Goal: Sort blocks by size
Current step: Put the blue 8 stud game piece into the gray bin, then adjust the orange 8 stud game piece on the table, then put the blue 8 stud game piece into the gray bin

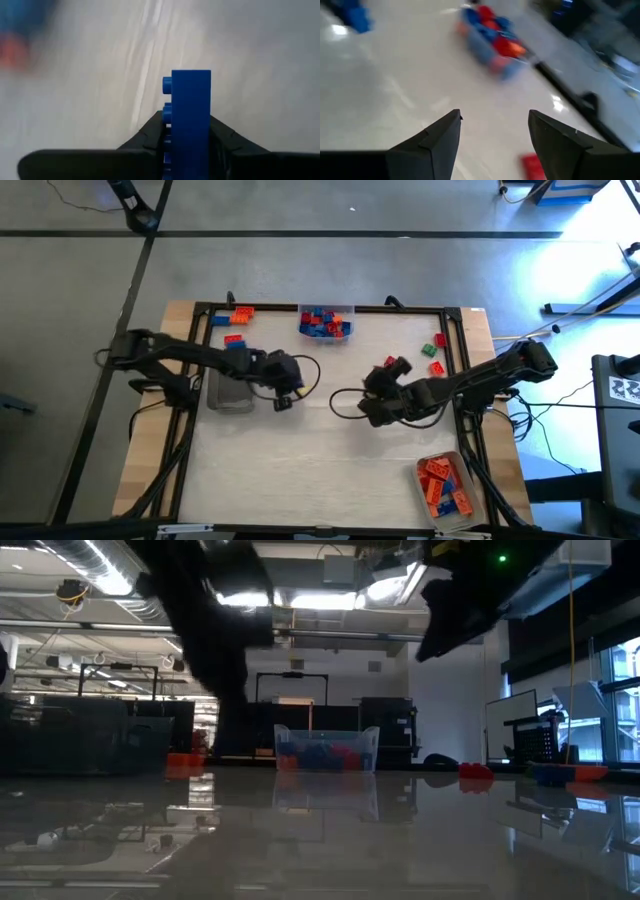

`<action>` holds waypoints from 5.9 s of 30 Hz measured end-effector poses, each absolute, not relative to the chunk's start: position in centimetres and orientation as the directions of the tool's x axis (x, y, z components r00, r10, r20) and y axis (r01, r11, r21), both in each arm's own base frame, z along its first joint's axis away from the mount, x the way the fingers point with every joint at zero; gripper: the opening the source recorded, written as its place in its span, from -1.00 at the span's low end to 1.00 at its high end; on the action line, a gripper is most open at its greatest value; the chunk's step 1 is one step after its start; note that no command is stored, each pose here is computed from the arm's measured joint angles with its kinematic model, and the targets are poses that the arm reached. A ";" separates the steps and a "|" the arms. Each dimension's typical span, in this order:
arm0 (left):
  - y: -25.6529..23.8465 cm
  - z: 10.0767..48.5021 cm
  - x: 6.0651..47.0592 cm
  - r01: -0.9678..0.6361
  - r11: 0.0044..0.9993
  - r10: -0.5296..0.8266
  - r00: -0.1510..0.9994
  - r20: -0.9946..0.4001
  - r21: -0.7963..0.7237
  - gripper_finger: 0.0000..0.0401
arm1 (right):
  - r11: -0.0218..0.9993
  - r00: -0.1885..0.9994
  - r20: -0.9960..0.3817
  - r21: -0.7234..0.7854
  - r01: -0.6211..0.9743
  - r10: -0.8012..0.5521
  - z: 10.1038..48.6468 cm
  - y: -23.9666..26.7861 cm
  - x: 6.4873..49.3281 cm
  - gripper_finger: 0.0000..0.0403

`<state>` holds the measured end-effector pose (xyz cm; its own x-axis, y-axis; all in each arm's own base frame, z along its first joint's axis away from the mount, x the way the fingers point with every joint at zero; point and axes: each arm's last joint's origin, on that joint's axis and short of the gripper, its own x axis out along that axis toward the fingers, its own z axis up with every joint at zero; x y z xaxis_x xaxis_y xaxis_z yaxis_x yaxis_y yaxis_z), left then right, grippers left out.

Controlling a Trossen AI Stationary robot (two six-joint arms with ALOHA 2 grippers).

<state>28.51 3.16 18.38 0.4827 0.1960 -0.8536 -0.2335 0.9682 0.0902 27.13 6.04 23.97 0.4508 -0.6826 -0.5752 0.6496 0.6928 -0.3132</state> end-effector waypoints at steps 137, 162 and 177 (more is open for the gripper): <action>20.5 19.7 15.5 -0.913 0.378 0.274 -0.044 -0.961 0.150 -0.28 | 0.847 0.587 -0.646 -0.192 0.495 -0.489 19.5 6.0 29.6 0.07; 19.2 15.0 22.2 -0.786 0.615 0.128 0.177 -0.976 -0.062 -0.28 | 0.870 0.640 -0.612 -0.181 0.459 -0.465 19.5 6.3 30.4 0.07; 15.3 22.1 22.9 -0.756 0.646 0.319 0.139 -0.937 0.108 -0.28 | 0.870 0.641 -0.611 -0.179 0.460 -0.465 19.6 6.3 30.4 0.07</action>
<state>22.88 15.26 22.09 0.1391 0.3194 -0.9373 -0.7559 0.6457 0.1079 30.40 6.28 19.56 0.6413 -0.4647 -0.6106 0.4599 0.8698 -0.1790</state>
